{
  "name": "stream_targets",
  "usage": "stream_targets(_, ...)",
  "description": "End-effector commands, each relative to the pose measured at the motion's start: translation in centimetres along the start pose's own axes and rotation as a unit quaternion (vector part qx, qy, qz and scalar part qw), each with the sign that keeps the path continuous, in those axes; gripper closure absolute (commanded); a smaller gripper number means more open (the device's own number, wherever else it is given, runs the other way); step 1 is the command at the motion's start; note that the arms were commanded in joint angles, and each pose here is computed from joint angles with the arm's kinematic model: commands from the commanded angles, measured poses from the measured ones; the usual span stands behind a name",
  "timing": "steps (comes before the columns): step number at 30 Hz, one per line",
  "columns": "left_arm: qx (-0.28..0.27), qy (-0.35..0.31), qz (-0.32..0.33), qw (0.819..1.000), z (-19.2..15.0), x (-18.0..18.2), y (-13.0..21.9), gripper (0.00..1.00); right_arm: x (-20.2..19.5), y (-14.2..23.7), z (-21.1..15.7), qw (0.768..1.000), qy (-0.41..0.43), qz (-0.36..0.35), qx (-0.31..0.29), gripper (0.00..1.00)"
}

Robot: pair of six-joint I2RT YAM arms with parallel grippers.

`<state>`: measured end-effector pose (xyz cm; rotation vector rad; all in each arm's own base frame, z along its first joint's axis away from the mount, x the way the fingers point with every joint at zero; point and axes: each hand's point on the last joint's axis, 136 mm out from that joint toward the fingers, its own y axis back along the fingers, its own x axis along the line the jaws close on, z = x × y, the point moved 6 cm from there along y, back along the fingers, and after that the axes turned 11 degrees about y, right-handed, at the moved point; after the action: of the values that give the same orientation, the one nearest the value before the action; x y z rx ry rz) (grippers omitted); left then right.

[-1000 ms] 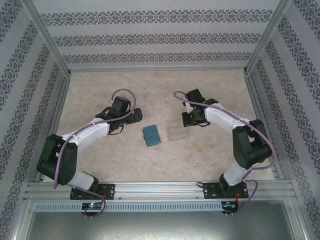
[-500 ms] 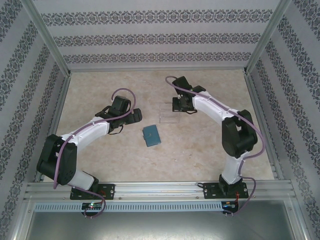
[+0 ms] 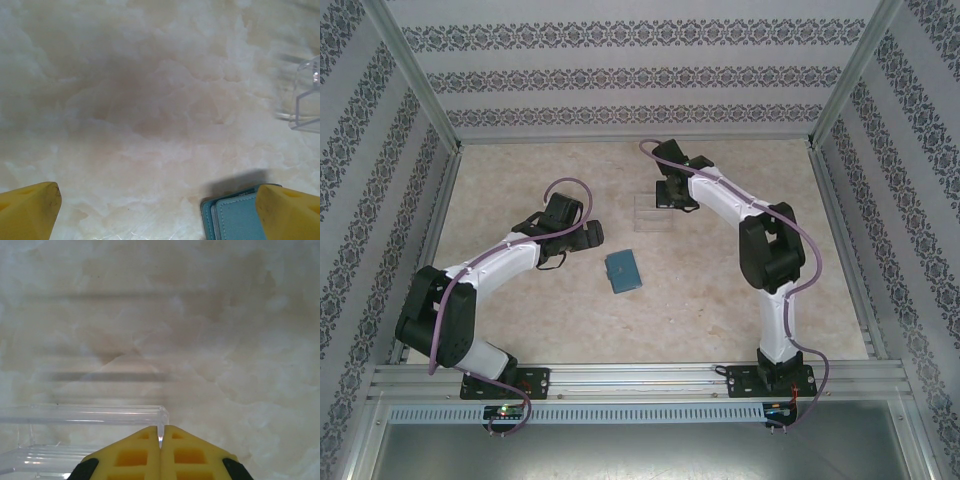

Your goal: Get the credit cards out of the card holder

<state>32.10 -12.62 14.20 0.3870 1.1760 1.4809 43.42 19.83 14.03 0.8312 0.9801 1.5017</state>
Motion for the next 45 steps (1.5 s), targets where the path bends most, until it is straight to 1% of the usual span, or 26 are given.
stream_targets(1,0.01,-0.011,0.004,1.0,-0.3,-0.2,0.1,0.0,-0.5,-0.5,0.4,1.0,-0.01,-0.013,0.004,0.99)
stream_targets(7,0.013,-0.012,0.001,1.0,-0.5,-0.2,0.0,0.0,-0.4,-1.2,0.0,1.0,-0.011,-0.009,0.012,0.95)
stream_targets(11,0.017,-0.011,0.0,1.0,-0.5,-0.3,0.0,0.0,-0.3,-1.0,0.1,1.0,-0.012,-0.007,0.01,0.87)
stream_targets(13,0.019,-0.011,-0.001,1.0,-0.4,-0.5,0.0,0.0,-0.3,-0.5,0.3,1.0,-0.012,-0.005,0.007,0.84)
stream_targets(18,0.021,-0.011,0.014,1.0,-0.3,-0.3,0.2,0.0,-0.6,1.8,0.9,1.0,-0.014,0.0,-0.013,0.81)
stream_targets(23,0.057,0.001,0.0,0.998,-1.0,-0.7,-0.2,0.0,-0.6,4.4,0.8,0.999,-0.013,0.024,-0.025,0.79)
stream_targets(27,0.117,0.023,-0.053,0.991,-2.4,-2.3,-1.2,0.02,0.2,5.8,-0.2,0.997,-0.013,0.077,-0.023,0.78)
stream_targets(31,0.171,0.059,-0.119,0.976,-4.2,-3.7,-2.4,0.11,1.7,6.2,-2.2,0.99,-0.009,0.142,-0.004,0.77)
stream_targets(33,0.192,0.075,-0.137,0.969,-5.1,-4.0,-3.0,0.16,2.3,6.3,-3.4,0.985,-0.007,0.173,0.008,0.77)
stream_targets(37,0.216,0.083,-0.135,0.964,-6.3,-4.0,-3.7,0.24,3.7,5.6,-6.4,0.971,-0.005,0.234,0.044,0.76)
stream_targets(41,0.223,0.081,-0.129,0.963,-6.9,-4.0,-4.1,0.3,5.1,4.1,-9.2,0.959,0.0,0.272,0.077,0.75)
stream_targets(45,0.229,0.077,-0.123,0.963,-7.2,-3.9,-4.7,0.35,6.0,2.7,-11.3,0.946,-0.017,0.309,0.094,0.74)
